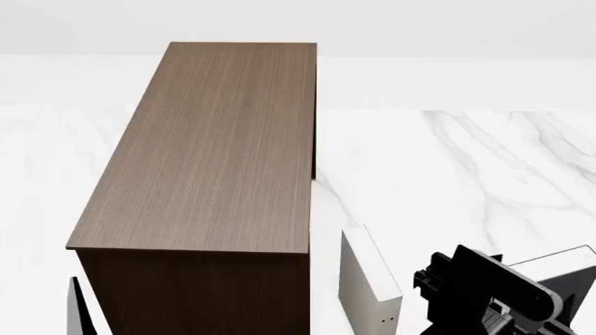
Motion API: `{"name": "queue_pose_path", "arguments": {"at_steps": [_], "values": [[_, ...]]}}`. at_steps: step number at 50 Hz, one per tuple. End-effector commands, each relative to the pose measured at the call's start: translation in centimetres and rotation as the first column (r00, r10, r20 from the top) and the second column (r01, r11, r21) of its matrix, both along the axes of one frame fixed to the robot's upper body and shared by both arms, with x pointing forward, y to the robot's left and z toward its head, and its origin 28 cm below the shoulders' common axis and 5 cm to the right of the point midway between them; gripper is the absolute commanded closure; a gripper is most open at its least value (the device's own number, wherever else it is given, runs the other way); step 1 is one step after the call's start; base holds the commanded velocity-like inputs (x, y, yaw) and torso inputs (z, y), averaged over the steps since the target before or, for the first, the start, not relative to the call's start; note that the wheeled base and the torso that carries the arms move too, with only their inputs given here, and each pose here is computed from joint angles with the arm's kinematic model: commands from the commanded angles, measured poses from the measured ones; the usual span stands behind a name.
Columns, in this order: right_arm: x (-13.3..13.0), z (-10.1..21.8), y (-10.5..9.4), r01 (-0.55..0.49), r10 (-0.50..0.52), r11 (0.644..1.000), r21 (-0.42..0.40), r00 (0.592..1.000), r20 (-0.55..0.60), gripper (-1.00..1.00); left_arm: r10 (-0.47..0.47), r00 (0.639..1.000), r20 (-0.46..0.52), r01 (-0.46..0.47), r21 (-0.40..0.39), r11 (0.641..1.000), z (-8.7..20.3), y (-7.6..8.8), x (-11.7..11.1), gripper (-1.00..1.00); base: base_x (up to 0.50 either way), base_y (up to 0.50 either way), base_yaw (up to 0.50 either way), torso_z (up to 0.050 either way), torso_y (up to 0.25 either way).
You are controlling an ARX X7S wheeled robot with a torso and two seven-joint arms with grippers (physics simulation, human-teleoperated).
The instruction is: Pick up the book in the middle and place it on the cabinet shelf.
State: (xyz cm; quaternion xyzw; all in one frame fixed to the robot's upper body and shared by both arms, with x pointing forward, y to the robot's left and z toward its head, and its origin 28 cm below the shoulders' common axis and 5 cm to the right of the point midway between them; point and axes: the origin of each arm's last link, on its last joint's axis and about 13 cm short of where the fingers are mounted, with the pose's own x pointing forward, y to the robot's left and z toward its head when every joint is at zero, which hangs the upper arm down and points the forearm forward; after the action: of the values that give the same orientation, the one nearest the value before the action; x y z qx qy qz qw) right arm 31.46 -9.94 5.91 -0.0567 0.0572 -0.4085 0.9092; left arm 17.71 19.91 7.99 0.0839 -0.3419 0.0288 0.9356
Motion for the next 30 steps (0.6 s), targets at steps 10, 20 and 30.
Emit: {"name": "queue_pose_path", "arguments": {"at_steps": [10,20,30], "values": [[0.1,-0.9,0.5,-0.041,0.042,0.999,0.02,0.999,-0.026,-1.0,0.011,1.0,-0.002,-0.011,0.009,1.0,0.1,0.1,0.3,-1.0,0.0,0.0,0.0,0.0,0.0],[0.2,-1.4,0.6,-0.055,0.056,0.998,0.02,0.997,-0.043,-1.0,0.014,1.0,-0.006,-0.014,0.006,1.0,0.0,0.1,0.4,-1.0,0.0,0.0,0.0,0.0,0.0],[0.6,-1.5,0.4,-0.046,0.047,0.999,0.019,0.998,-0.04,-1.0,0.011,1.0,-0.008,-0.011,0.008,1.0,-0.1,0.1,0.4,-1.0,0.0,0.0,0.0,0.0,0.0]]}}
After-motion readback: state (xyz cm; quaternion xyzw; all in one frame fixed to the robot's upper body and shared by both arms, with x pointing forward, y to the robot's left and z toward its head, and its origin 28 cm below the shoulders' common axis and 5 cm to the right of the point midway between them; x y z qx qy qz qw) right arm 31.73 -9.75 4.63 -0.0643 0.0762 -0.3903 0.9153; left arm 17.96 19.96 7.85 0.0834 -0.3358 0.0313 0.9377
